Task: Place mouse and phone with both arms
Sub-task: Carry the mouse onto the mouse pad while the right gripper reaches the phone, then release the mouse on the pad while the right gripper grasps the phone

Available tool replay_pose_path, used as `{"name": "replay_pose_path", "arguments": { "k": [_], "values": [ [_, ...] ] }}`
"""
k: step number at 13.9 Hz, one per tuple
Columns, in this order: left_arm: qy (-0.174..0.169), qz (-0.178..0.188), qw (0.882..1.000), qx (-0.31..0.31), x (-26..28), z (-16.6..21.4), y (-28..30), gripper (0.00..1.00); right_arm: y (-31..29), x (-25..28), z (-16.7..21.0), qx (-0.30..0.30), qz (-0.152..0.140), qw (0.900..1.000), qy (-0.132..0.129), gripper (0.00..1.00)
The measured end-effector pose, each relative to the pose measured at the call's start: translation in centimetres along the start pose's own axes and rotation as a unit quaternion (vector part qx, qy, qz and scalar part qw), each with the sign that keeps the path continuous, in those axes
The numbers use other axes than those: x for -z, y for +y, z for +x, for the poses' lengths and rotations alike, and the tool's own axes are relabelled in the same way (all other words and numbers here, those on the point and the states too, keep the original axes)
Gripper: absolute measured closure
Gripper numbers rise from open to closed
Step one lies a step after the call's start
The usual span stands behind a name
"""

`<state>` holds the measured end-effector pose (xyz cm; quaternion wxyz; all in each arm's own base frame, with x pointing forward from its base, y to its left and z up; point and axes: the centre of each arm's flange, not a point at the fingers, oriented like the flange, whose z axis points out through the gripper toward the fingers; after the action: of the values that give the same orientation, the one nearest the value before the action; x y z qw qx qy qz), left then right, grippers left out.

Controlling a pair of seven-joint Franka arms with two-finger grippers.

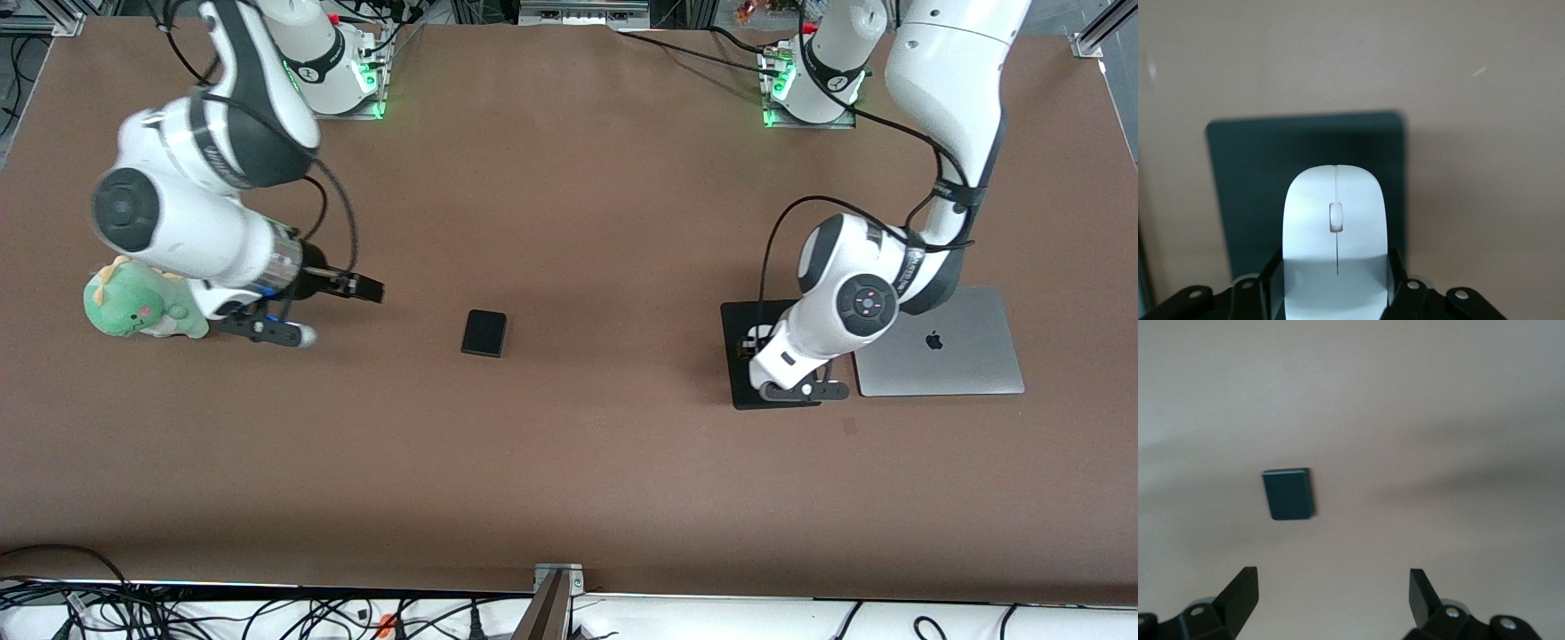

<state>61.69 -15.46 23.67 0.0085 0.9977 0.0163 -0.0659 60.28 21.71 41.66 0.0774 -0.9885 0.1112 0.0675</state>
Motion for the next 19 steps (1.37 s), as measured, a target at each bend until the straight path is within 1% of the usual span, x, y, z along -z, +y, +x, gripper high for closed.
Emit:
{"name": "replay_pose_path", "arguments": {
  "k": [2, 5, 7, 10, 12, 13, 14, 17, 19],
  "values": [
    [-0.016, 0.004, 1.0, 0.007, -1.5, -1.4, -1.3, 0.39, -3.2, -3.1, -0.6, 0.007, -0.001, 1.0, 0.01, 0.0],
    [-0.025, 0.006, 1.0, 0.015, -2.6, -1.9, -2.5, 0.39, -5.6, -7.9, -0.7, 0.017, -0.017, 0.999, 0.024, 0.0],
    [-0.011, 0.005, 1.0, 0.013, -3.1, -1.8, -2.6, 0.39, -7.1, -11.3, -1.0, 0.023, -0.035, 0.998, 0.04, 0.0],
    [0.014, 0.018, 1.0, -0.008, -4.7, -1.3, -2.5, 0.39, -9.5, -16.8, -2.4, 0.034, -0.061, 0.996, 0.056, 0.0],
    [0.018, 0.019, 1.0, -0.012, -5.4, -1.2, -2.4, 0.38, -10.7, -19.9, -3.2, 0.042, -0.074, 0.994, 0.067, 0.0],
    [0.019, 0.019, 1.0, -0.012, -5.4, -1.2, -2.4, 0.35, -10.8, -20.9, -3.3, 0.045, -0.076, 0.994, 0.071, 0.0],
    [0.02, 0.018, 1.0, -0.012, -5.3, -1.1, -2.4, 0.25, -10.8, -21.7, -3.2, 0.047, -0.078, 0.993, 0.073, 0.0],
    [0.025, 0.017, 0.999, -0.011, -4.9, -0.9, -2.3, 0.0, -10.8, -23.3, -3.0, 0.059, -0.082, 0.991, 0.083, 0.0],
    [0.039, 0.014, 0.999, -0.01, -3.5, -0.3, -2.4, 0.0, -11.0, -24.4, -3.2, 0.065, -0.08, 0.991, 0.088, 0.0]
  ]
}}
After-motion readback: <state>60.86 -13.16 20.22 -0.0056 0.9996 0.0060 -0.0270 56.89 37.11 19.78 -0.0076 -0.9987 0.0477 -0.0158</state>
